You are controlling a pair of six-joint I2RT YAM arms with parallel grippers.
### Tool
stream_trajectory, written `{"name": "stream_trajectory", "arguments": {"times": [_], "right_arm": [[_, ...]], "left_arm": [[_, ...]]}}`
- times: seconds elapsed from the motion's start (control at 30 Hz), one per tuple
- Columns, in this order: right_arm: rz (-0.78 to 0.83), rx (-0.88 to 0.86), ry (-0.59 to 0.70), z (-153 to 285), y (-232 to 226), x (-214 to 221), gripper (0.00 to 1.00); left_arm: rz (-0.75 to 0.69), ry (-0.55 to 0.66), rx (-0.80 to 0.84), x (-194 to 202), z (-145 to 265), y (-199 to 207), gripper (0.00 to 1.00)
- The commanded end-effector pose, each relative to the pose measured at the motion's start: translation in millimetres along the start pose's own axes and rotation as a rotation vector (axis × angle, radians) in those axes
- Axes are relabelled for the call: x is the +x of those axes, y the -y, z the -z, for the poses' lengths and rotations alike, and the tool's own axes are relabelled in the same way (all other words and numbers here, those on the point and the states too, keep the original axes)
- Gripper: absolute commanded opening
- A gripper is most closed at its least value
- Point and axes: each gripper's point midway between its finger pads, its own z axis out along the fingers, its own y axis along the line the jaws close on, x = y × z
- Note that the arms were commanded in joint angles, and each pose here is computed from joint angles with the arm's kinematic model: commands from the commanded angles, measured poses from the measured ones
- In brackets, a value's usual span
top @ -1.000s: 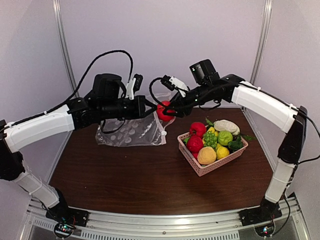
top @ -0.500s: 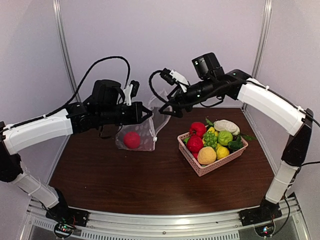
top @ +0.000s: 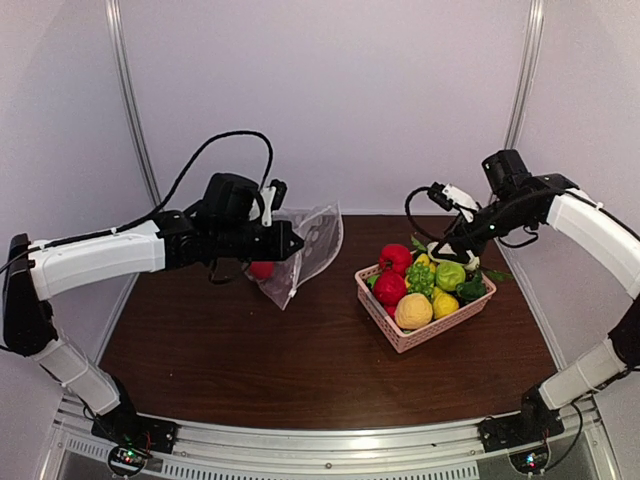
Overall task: Place the food in the zip-top bag and seal the zipper
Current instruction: Pick up the fake vegetable from the bin.
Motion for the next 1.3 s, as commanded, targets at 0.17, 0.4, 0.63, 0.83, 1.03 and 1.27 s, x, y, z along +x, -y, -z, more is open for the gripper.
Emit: {"name": "stream_trajectory", "arguments": {"times": [0.17,0.4,0.63,0.83,1.03,1.27], "right_arm": [[0.167,0.221,-0.264,26,7,103,0.74],[0.161,0.245,-0.299,11,18,110,0.68],[0.177,0.248,-0.342,-4,24,123,0.63],[0.192,0.236,-0.353,-16,21,131,0.63],[0.191,0.239,-0.363,-30,20,137,0.61],[0.177,0.278,-0.371,-15,21,129,0.37]], "left_arm": [[-0.05,0.005,0.003,-9,1,0,0.0],[-0.053,0.008,-0.008,-9,8,-3,0.0],[-0.053,0.02,-0.012,-13,11,-2,0.0],[-0.048,0.013,-0.004,-13,8,0,0.0],[-0.04,0.005,-0.002,-11,6,-1,0.0],[-0.032,-0.001,-0.003,-9,4,-1,0.0]]}}
